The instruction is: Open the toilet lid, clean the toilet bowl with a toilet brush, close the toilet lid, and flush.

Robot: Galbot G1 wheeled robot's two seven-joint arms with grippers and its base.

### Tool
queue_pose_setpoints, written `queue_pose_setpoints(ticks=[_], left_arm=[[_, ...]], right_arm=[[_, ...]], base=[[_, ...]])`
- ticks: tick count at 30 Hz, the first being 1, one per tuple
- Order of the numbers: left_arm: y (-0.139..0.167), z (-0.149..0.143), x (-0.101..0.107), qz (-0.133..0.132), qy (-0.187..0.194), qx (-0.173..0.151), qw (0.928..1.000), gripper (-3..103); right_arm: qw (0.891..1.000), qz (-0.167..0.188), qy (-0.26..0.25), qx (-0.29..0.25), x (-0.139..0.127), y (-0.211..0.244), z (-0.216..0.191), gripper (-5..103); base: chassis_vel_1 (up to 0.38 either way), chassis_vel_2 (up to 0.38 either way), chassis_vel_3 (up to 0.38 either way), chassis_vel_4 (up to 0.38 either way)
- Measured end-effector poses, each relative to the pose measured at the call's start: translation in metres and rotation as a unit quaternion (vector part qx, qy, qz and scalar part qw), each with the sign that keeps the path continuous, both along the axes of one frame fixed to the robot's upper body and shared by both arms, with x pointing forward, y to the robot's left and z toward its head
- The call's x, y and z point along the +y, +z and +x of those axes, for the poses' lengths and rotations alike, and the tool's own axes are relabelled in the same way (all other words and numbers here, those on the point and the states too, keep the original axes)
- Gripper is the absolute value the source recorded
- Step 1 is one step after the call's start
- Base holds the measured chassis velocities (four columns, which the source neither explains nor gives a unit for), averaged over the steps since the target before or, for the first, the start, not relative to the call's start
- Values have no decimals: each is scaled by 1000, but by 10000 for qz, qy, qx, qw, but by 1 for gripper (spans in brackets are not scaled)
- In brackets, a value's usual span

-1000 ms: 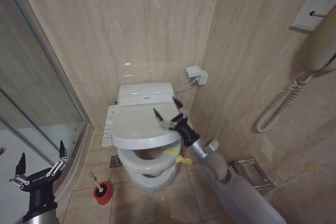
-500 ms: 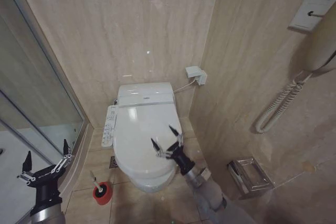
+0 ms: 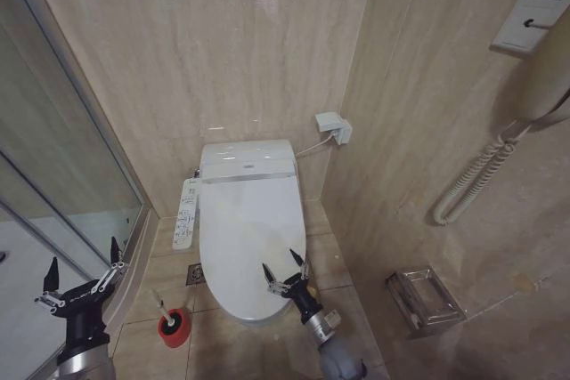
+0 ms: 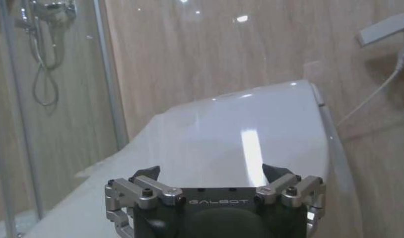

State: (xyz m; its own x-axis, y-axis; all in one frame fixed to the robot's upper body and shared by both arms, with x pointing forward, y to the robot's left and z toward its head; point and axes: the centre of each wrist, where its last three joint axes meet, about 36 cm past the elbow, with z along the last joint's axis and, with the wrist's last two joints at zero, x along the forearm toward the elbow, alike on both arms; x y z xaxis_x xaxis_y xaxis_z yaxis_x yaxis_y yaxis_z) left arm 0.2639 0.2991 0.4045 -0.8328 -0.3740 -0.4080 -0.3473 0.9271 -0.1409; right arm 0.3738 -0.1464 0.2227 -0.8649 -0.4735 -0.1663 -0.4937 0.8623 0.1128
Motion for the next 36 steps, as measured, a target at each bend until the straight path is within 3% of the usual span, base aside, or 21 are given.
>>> queue_pose_setpoints(ticks=[7, 13, 18, 25, 30, 36], left_arm=[[2, 0, 1, 39, -23, -10, 10000, 100], [5, 2, 9, 106, -44, -42, 9999, 100], [7, 13, 25, 202, -112, -61, 9997, 100], [16, 36, 50, 342, -703, -198, 9967, 100], [26, 53, 65, 557, -1508, -402, 9862, 100], [27, 62, 74, 726, -1717, -399, 9817, 100]], right_arm=[[9996, 202, -128, -119, 3, 9, 2, 100], [9960, 465, -88, -755, -6, 46, -2, 100], [9901, 660, -384, -1175, -19, 85, -4, 100], [9836, 779, -730, -1453, -34, 116, -1, 100], [9813, 861, -724, -1564, -40, 122, 4, 100], [9811, 898, -720, -1553, -37, 122, 7, 100]], base=[[0, 0, 0, 0], [0, 0, 0, 0], [0, 0, 0, 0], [0, 0, 0, 0], [0, 0, 0, 0], [-26, 36, 39, -38]])
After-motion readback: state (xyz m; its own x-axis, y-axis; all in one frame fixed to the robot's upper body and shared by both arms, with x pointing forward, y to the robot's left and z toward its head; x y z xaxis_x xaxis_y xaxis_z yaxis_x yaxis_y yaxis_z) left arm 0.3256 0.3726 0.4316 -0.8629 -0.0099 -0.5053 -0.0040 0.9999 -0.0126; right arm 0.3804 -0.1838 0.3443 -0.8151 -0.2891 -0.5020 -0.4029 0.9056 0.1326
